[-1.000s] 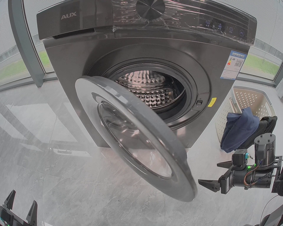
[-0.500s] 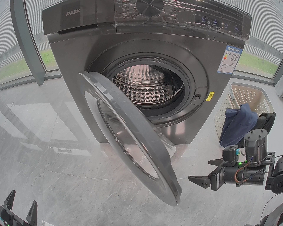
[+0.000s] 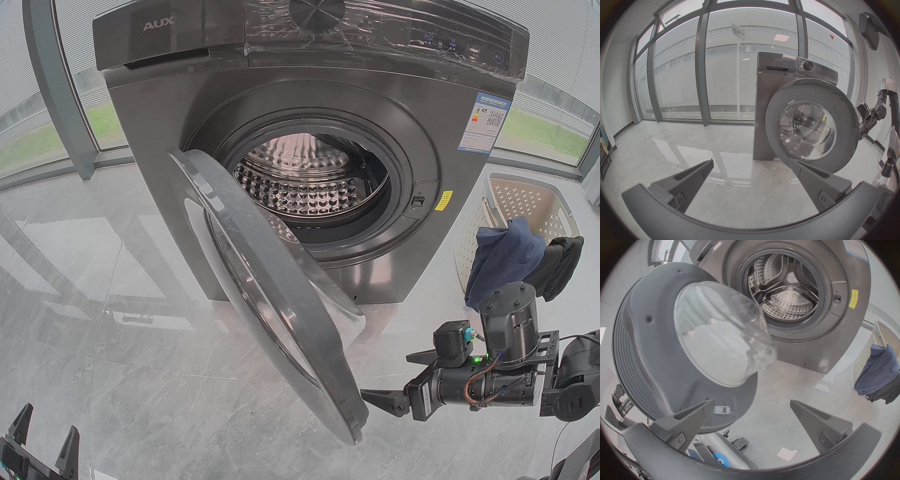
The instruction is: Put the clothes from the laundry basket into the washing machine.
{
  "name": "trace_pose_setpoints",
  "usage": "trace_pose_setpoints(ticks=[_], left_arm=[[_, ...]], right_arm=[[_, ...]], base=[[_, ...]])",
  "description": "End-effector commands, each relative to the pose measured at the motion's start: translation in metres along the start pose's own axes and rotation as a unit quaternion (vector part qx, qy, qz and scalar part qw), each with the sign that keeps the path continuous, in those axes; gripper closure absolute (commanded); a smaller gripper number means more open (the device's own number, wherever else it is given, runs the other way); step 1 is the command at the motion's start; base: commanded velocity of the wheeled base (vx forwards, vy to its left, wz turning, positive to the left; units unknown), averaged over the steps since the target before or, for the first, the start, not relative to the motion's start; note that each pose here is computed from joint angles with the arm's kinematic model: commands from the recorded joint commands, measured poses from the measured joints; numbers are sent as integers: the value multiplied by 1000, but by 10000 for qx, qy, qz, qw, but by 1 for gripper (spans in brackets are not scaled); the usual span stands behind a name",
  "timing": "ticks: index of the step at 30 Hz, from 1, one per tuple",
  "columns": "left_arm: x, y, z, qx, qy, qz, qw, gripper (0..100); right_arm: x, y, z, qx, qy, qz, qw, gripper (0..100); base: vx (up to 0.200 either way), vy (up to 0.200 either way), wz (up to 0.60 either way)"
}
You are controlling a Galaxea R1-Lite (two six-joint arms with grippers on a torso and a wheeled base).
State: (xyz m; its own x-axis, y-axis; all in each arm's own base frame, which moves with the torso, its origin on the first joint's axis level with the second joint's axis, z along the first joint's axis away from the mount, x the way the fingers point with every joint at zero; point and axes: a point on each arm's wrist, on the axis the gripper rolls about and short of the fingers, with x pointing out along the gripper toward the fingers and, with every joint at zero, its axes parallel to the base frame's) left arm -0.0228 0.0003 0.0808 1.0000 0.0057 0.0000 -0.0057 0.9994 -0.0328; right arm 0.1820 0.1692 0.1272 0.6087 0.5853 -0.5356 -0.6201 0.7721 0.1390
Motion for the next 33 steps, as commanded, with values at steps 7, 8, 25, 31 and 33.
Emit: trace_pose_setpoints(ticks=[7, 8, 25, 31, 33], left_arm=[[0, 0, -5, 3, 15, 2, 10000, 0], [0, 0, -5, 3, 15, 2, 10000, 0], [0, 0, -5, 11, 15, 2, 10000, 0], [0, 0, -4, 18, 8, -5, 10000, 0], [0, 0, -4, 18, 8, -5, 10000, 0]], right_arm=[[19, -21, 17, 226, -154, -623, 9977, 0], [21, -21, 17, 226, -139, -625, 9977, 0], [33, 18, 14, -126, -54, -10, 9999, 0], [19, 9, 9, -78, -130, -102, 9998, 0], [18, -4, 11, 36, -169, -315, 9994, 0]], base=[[0, 0, 0], [0, 0, 0], [0, 0, 0], [0, 0, 0], [0, 0, 0]])
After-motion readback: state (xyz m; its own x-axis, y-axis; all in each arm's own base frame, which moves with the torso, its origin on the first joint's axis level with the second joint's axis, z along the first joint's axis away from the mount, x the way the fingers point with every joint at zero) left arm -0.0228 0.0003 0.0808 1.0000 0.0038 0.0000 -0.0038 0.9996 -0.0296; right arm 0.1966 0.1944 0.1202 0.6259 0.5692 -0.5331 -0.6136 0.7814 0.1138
